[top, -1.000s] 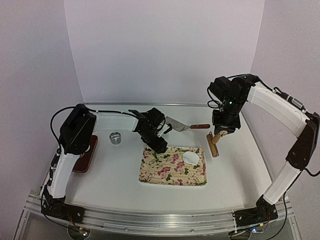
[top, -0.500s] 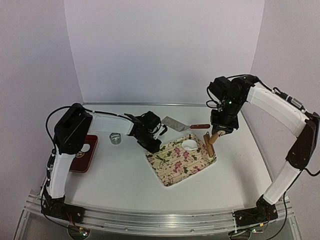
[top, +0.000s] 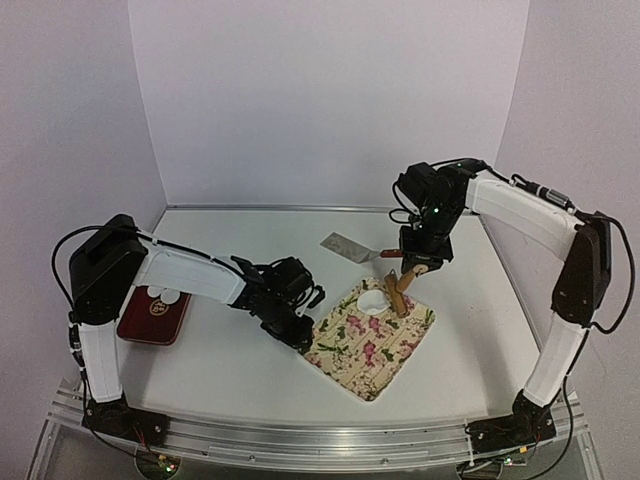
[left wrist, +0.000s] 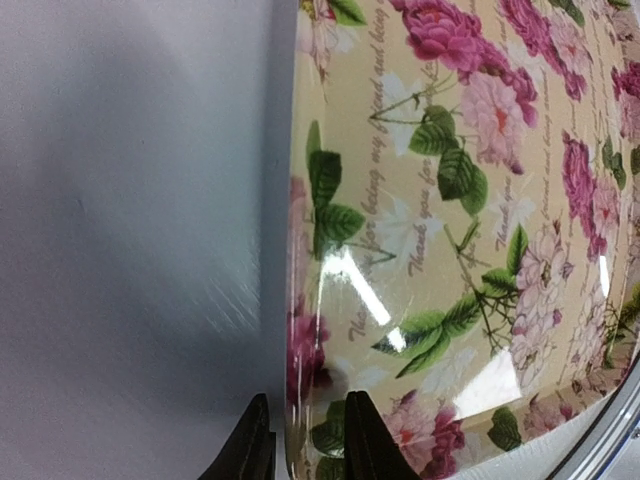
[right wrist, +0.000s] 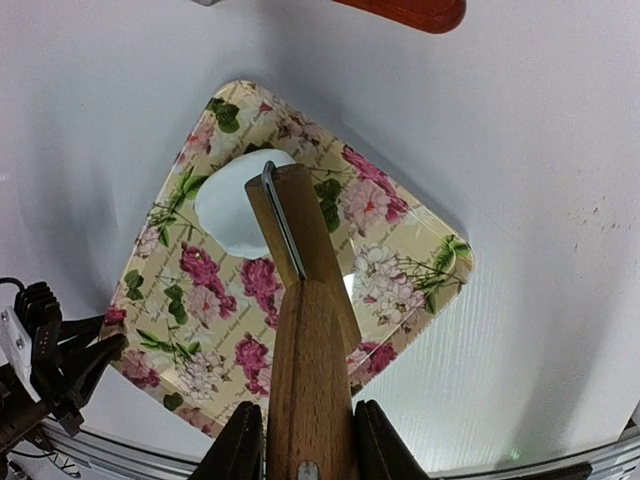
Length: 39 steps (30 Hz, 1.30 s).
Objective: Roll out the dumpling wrappers from the dough
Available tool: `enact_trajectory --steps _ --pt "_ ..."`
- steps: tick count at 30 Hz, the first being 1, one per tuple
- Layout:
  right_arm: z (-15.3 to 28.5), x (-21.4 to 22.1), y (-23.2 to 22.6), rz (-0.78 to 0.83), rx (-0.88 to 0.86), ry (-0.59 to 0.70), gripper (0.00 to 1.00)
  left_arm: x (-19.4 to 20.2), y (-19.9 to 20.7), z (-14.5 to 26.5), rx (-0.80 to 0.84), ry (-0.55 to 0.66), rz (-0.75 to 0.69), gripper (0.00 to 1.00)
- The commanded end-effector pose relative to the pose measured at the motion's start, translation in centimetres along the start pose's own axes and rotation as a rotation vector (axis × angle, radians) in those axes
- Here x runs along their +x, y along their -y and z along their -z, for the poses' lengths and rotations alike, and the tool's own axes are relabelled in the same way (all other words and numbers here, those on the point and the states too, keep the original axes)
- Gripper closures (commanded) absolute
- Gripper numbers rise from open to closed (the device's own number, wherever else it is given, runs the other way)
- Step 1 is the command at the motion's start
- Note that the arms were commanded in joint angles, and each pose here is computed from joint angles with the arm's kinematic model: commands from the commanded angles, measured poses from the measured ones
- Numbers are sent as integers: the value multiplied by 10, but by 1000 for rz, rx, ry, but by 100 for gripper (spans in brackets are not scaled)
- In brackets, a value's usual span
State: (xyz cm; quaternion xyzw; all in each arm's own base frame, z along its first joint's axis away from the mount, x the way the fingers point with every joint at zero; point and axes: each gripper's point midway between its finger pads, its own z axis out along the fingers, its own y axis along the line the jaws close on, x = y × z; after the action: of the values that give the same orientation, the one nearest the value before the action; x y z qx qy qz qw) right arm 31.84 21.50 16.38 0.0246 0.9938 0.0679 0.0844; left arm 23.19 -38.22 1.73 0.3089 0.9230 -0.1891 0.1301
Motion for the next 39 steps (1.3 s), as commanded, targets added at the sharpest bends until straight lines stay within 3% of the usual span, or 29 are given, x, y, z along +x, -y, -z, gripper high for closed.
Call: enact_trajectory --steps 1,4,11,17,25,31,35,39 --pt "3 -21 -23 77 -66 44 100 -2 2 21 9 21 87 73" --pt "-3 -24 -32 109 -87 26 100 -25 2 27 -28 45 69 68" --pt "-18 -26 -42 131 -95 -6 100 -71 1 8 -89 62 66 67" --pt "-30 -29 -50 138 -98 -21 100 -78 -19 -6 -176 63 103 68" --pt "-46 -25 -53 114 -89 -55 100 -77 -20 -14 -128 61 94 75" --pt "-56 -18 -49 96 -70 -87 100 -75 -13 -18 -84 51 68 86" --pt "-38 -24 -54 69 -96 -45 100 -76 -11 -18 -70 51 50 98" --pt "-7 -28 -62 28 -156 2 100 -74 -11 -18 -73 50 32 100"
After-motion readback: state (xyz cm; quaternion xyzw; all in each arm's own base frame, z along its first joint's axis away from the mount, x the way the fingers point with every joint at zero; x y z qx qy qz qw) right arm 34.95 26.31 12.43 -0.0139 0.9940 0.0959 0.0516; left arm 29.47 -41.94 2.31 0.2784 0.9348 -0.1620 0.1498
